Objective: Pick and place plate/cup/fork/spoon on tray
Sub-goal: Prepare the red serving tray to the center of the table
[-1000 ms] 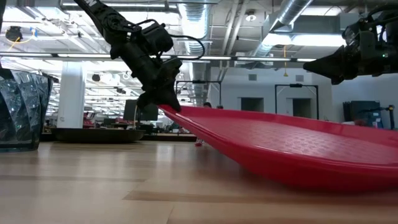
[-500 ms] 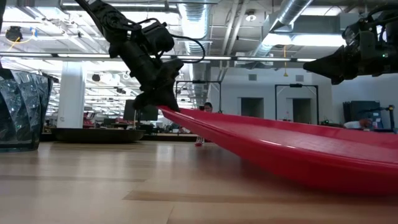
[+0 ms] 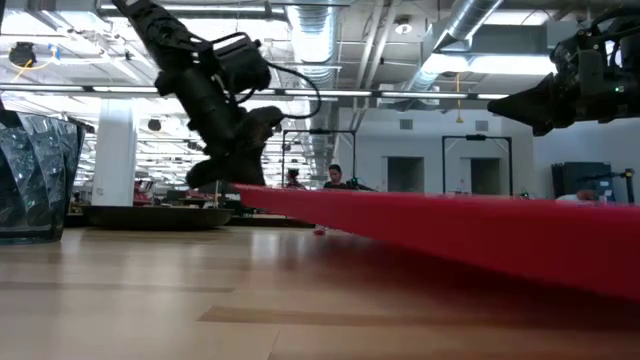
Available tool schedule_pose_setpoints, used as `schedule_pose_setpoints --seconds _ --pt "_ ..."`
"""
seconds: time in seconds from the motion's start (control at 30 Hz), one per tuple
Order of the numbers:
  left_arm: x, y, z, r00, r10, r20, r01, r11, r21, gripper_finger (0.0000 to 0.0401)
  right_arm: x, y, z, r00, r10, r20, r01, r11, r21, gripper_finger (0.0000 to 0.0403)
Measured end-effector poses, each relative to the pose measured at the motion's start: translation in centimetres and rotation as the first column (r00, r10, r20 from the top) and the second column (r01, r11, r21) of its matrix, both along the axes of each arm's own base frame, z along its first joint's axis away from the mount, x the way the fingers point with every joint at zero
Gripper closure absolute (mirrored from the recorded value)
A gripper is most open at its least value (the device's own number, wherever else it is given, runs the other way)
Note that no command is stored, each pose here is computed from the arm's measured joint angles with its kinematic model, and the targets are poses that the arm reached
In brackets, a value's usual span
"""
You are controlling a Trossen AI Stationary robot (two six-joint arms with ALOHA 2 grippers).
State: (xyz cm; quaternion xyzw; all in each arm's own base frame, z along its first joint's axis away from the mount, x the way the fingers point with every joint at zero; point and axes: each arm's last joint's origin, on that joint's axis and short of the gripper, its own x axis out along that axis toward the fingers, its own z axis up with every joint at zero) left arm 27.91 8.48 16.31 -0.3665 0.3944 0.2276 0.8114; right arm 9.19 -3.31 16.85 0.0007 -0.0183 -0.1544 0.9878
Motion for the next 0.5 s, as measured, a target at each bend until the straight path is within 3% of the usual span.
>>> schedule_pose_setpoints --seconds 0.13,0.5 --pt "-0.8 -0.9 -0.1 1.000 0.006 0.009 -0.006 0.999 0.036 0.0380 0.0 0.0 0.0 1.000 0.000 -0.001 0.000 1.000 0.000 0.0365" --pt "-1.3 -3.2 -0.7 0.990 -0.101 -0.098 0.111 0.989 0.097 0.0365 0.0 0.0 0.0 1.000 0.000 0.000 0.000 1.000 0.000 0.0365"
